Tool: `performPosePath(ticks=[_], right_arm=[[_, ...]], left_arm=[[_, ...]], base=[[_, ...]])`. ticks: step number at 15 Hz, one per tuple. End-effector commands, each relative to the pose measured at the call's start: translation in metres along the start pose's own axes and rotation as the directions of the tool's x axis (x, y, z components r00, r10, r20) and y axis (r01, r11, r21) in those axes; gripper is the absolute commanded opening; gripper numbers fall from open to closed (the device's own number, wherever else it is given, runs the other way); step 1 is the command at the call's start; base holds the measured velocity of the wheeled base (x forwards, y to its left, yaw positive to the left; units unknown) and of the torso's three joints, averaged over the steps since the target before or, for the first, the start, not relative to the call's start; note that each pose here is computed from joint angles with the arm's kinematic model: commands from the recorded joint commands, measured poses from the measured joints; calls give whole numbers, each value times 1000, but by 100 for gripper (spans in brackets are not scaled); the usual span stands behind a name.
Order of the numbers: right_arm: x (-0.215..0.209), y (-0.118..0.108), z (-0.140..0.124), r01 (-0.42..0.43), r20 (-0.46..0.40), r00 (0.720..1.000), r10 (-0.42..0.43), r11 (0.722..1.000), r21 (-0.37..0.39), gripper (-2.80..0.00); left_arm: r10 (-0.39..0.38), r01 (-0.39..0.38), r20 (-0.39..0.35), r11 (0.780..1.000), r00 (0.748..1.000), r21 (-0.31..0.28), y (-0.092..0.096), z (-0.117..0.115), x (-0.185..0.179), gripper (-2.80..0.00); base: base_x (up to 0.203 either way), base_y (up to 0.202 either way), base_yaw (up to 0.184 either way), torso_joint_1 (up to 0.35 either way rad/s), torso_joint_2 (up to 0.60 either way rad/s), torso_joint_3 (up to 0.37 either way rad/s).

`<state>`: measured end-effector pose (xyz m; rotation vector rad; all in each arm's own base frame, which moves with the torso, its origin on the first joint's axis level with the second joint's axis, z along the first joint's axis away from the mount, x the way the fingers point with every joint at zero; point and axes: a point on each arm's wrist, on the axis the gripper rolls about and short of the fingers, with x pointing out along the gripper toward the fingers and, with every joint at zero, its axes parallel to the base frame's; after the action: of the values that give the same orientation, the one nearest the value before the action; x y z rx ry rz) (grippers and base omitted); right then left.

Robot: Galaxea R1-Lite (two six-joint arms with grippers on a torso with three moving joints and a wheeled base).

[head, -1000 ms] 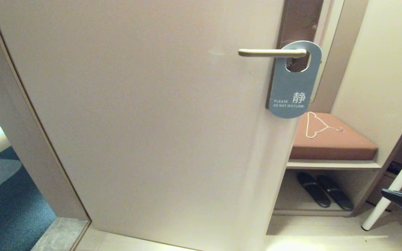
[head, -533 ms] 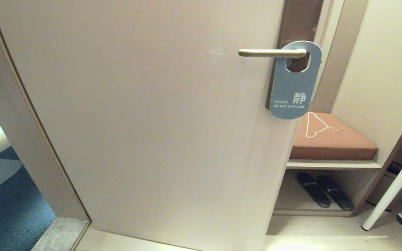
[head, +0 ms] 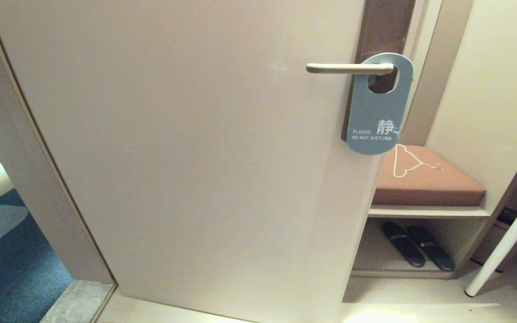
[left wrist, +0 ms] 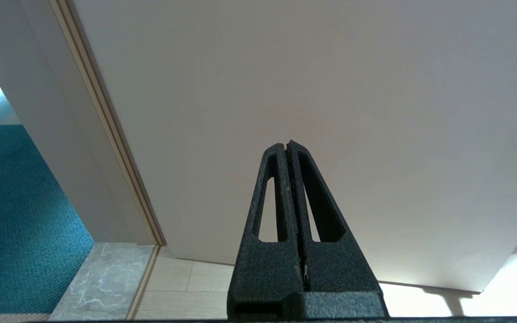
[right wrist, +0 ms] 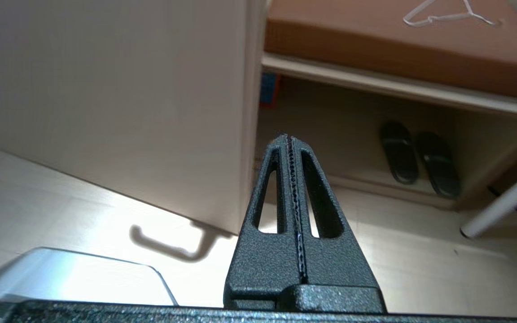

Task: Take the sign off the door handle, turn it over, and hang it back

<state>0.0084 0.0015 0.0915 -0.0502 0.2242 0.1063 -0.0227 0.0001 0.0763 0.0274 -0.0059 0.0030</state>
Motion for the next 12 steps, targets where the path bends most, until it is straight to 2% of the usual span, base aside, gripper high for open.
performPosePath(ticks=[1, 7, 9, 12], right_arm=[[-10, 1, -9, 23, 50, 999, -23, 1000, -4, -280], [-24, 3, -18, 81, 207, 975, -80, 997, 5, -280], [-27, 3, -20, 80, 239, 967, -82, 997, 22, -280], [-27, 3, -20, 81, 243, 966, -84, 996, 24, -280]], left_arm=[[0, 0, 0, 1000, 1000, 0, 0, 0, 0, -280], [0, 0, 0, 1000, 1000, 0, 0, 0, 0, -280], [0, 0, 0, 1000, 1000, 0, 0, 0, 0, -280], [0, 0, 0, 1000, 1000, 0, 0, 0, 0, -280]], base=[[0, 0, 0, 0, 0, 0], [0, 0, 0, 0, 0, 0], [0, 0, 0, 0, 0, 0], [0, 0, 0, 0, 0, 0]])
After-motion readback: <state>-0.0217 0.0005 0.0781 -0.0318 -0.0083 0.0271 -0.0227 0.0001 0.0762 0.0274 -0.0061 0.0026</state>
